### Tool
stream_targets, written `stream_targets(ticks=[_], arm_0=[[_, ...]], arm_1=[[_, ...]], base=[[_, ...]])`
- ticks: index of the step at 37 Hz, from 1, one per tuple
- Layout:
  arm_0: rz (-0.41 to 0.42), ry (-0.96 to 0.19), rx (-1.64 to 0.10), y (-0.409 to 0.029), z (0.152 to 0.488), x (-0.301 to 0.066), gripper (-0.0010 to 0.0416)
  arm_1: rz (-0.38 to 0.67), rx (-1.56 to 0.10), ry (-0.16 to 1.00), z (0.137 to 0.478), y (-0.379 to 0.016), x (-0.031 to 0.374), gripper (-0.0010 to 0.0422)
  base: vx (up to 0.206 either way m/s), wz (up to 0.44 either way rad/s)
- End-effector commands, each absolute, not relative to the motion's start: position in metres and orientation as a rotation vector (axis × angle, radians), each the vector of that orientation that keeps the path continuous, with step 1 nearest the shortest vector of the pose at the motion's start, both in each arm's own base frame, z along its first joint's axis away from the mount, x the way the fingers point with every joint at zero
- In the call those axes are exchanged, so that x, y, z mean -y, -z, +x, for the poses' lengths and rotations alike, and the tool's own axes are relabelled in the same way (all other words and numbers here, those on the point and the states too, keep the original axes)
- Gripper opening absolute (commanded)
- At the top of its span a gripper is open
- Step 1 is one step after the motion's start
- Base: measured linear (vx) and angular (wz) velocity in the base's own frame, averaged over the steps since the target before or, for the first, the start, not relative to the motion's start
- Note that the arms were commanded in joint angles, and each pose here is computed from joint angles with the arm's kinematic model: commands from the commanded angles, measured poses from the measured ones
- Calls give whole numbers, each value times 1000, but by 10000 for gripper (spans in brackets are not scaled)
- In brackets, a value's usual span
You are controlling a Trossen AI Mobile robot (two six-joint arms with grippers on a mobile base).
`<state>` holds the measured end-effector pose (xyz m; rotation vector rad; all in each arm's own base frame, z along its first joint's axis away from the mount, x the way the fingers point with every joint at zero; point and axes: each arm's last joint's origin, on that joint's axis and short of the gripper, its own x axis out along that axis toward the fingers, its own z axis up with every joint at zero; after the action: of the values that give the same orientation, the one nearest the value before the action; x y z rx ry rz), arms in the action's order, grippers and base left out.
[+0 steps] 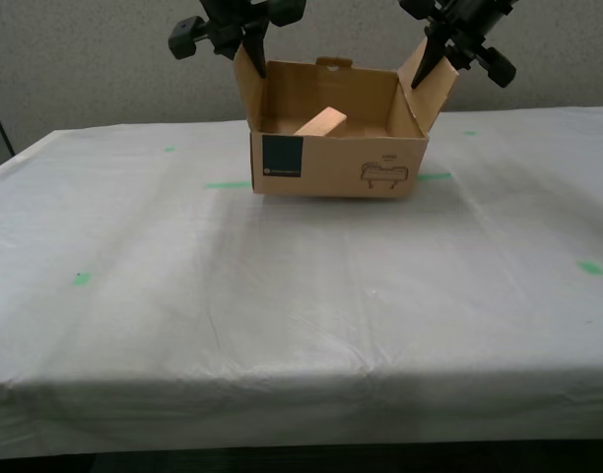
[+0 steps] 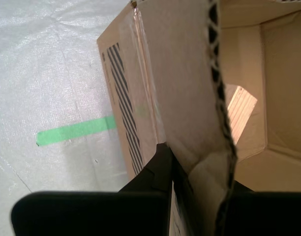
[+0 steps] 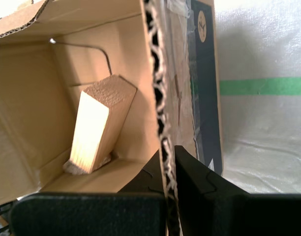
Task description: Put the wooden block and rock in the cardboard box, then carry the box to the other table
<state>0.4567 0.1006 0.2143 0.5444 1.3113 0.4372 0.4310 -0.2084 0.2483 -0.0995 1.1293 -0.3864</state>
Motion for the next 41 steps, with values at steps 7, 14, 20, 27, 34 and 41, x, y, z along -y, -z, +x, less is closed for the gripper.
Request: stream_targets(ticks=[7, 14, 20, 27, 34, 41], arm_0=[[559, -458, -1321, -217, 460, -104, -1], [559, -455, -1335, -216, 457, -104, -1], [541, -463, -1353, -210, 454, -105, -1], [532, -469, -1352, -209, 454, -106, 0], [532, -468, -1353, -208, 454, -106, 0], [526, -474, -1346, -209, 454, -106, 0]], arm_1=[[-105, -1152, 404, 429, -241, 209, -1], [-116, -1176, 389, 428, -217, 208, -1], [-118, -1199, 377, 426, -209, 207, -1], [-120, -1186, 381, 427, -210, 207, 0], [-120, -1174, 385, 428, -210, 207, 0], [-125, -1170, 384, 428, -210, 207, 0]], base=[[0, 0], [0, 0], [0, 0], [0, 0], [0, 0], [0, 0]])
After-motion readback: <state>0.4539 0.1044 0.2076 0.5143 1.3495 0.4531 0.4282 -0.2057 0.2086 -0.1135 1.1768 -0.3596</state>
